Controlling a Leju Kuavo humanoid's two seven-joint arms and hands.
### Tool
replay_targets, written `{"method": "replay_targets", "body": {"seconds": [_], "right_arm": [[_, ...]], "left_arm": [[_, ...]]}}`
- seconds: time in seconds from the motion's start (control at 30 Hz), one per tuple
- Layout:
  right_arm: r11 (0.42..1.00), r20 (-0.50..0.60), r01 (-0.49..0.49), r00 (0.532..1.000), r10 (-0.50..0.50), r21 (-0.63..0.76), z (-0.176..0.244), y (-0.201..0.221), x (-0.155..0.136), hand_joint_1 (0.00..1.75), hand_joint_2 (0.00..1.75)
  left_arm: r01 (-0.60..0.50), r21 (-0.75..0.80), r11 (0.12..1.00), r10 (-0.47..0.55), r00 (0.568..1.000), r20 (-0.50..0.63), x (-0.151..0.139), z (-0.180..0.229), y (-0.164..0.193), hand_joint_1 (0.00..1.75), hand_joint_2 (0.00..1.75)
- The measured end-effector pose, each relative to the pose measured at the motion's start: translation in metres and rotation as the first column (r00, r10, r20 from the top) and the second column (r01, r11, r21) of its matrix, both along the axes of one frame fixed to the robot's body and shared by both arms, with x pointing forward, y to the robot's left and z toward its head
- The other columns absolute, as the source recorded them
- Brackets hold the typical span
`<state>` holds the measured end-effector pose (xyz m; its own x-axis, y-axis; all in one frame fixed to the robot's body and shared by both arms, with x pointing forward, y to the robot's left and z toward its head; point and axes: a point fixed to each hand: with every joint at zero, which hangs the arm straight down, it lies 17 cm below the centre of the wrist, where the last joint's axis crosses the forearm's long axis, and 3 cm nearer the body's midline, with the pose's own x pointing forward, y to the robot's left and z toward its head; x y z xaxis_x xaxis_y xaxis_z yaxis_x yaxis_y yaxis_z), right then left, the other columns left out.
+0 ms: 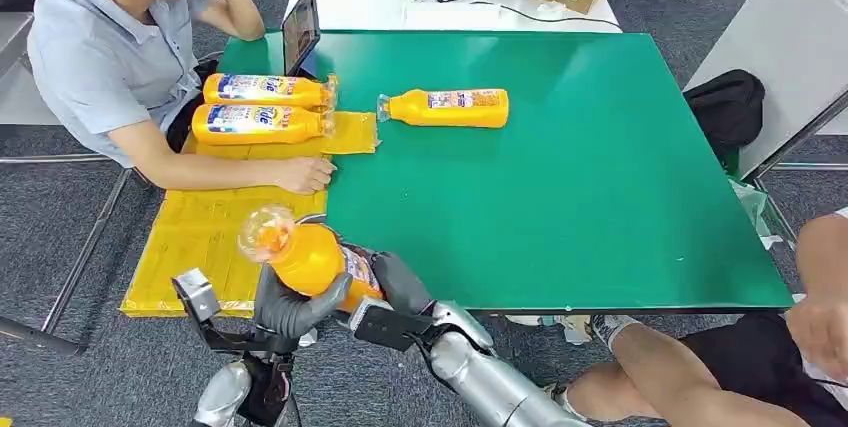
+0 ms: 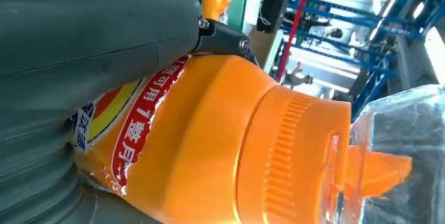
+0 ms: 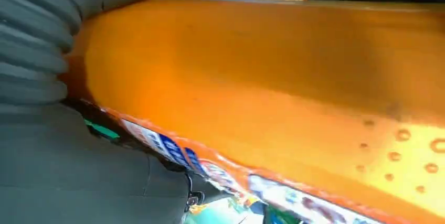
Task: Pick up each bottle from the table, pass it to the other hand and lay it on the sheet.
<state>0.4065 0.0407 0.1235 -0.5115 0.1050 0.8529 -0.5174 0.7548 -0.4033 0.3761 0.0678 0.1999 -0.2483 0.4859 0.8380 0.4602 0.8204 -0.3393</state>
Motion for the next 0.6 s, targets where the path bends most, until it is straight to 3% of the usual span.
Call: {"method": "replay_targets", "body": {"seconds": [0.03, 0.07, 0.1, 0.13, 0.23, 0.37, 0.6], "right_arm": [[1.0, -0.002, 0.001, 1.0, -0.001, 0.001, 0.0, -0.001, 0.001, 0.33, 1.75], [1.0, -0.002, 0.001, 1.0, -0.001, 0.003, 0.001, -0.002, 0.002, 0.0, 1.75], [1.0, -0.006, 0.001, 1.0, -0.001, 0.006, 0.002, -0.002, 0.002, 0.0, 1.75], [1.0, -0.01, 0.003, 1.0, -0.003, 0.01, 0.003, -0.002, 0.003, 0.0, 0.0], [0.999, 0.025, 0.029, 0.999, -0.03, 0.043, 0.018, -0.005, 0.007, 0.0, 0.0], [0.977, 0.215, 0.161, 0.958, -0.188, 0.139, 0.076, -0.023, 0.01, 0.0, 0.0], [0.972, 0.271, 0.169, 0.94, -0.209, 0.164, 0.091, -0.035, 0.002, 0.0, 0.0]], "left_arm": [[0.003, 0.005, 1.0, -0.003, 1.0, 0.001, 0.0, 0.0, -0.002, 1.75, 1.75], [0.006, 0.011, 1.0, -0.006, 1.0, 0.002, 0.001, -0.001, -0.003, 1.75, 1.75], [0.008, 0.018, 1.0, -0.008, 1.0, 0.004, 0.001, -0.001, -0.004, 1.75, 1.75], [0.009, 0.024, 1.0, -0.009, 1.0, 0.005, 0.002, -0.001, -0.005, 1.75, 1.75], [0.007, 0.035, 0.999, -0.007, 1.0, -0.007, 0.004, -0.005, -0.008, 1.75, 1.75], [-0.02, 0.037, 0.999, 0.021, 0.999, -0.026, 0.014, -0.006, -0.006, 1.75, 1.75], [-0.025, 0.026, 0.999, 0.025, 1.0, 0.001, 0.023, 0.008, -0.007, 1.75, 1.75]]}}
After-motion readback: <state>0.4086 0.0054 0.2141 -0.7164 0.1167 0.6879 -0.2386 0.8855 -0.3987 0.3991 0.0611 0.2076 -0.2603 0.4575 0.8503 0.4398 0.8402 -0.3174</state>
